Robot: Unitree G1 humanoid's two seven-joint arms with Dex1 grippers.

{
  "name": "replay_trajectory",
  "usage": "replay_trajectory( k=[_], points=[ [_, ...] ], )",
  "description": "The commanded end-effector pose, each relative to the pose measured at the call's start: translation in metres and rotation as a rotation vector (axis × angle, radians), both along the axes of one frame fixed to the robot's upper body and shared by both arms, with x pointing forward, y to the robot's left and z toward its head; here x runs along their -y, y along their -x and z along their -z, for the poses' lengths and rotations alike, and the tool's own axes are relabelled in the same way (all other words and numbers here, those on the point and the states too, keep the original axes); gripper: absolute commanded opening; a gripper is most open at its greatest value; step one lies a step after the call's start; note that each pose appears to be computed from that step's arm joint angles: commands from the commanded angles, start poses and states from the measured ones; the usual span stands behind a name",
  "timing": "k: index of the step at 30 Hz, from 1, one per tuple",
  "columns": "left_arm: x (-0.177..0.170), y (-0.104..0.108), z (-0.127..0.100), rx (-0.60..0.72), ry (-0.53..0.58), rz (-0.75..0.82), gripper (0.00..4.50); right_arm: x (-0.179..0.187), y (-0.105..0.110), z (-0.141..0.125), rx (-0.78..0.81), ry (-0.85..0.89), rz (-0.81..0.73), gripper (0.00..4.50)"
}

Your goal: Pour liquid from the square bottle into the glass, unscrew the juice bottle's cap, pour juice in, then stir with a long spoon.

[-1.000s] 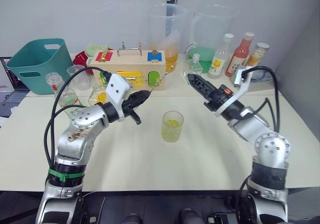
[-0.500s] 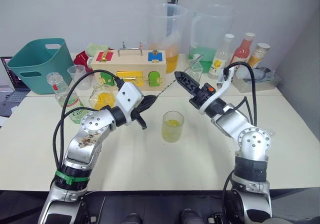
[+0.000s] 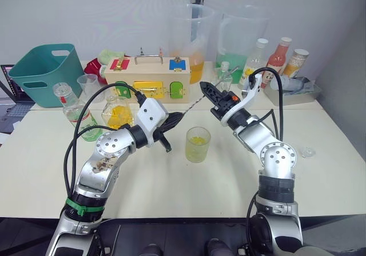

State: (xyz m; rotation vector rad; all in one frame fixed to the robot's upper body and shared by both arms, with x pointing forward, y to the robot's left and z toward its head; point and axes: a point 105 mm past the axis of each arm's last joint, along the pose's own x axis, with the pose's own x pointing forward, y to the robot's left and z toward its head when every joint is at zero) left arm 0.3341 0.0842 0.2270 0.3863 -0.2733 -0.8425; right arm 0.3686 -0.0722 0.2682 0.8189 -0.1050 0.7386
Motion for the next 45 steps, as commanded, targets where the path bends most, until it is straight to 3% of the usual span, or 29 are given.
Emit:
replay_trajectory(
  k=[1, 9, 12, 18, 24, 26, 32, 36, 45],
  points=[
    [0.002, 0.003, -0.013, 0.052, 0.011, 0.007, 0.00, 0.000, 0.006, -0.016, 0.066, -0.011, 0.003, 0.02],
    [0.003, 0.003, -0.014, 0.048, 0.026, 0.008, 0.00, 0.002, 0.008, -0.017, 0.083, 0.008, 0.005, 0.02],
    [-0.002, 0.001, -0.023, 0.057, 0.083, -0.010, 0.00, 0.004, 0.007, -0.020, 0.090, 0.006, 0.008, 0.02],
    [-0.012, 0.020, -0.047, 0.098, 0.155, 0.106, 1.85, 0.016, 0.003, -0.044, 0.144, -0.001, 0.036, 0.00],
    [-0.037, 0.035, -0.055, 0.060, 0.155, 0.144, 3.88, 0.033, 0.006, -0.095, 0.279, 0.009, 0.056, 0.00],
    [-0.048, 0.036, -0.052, 0.012, 0.156, 0.140, 4.47, 0.034, 0.010, -0.109, 0.363, 0.096, 0.061, 0.00],
    [-0.067, 0.040, -0.032, -0.112, 0.121, 0.142, 4.47, 0.025, 0.023, -0.128, 0.508, 0.320, 0.007, 0.00],
    [-0.069, 0.045, -0.013, -0.217, 0.123, 0.170, 4.47, 0.013, 0.037, -0.113, 0.531, 0.458, -0.084, 0.00],
    [-0.062, 0.052, 0.012, -0.310, 0.150, 0.165, 4.47, 0.007, 0.048, -0.078, 0.501, 0.600, -0.148, 0.00]
  ],
)
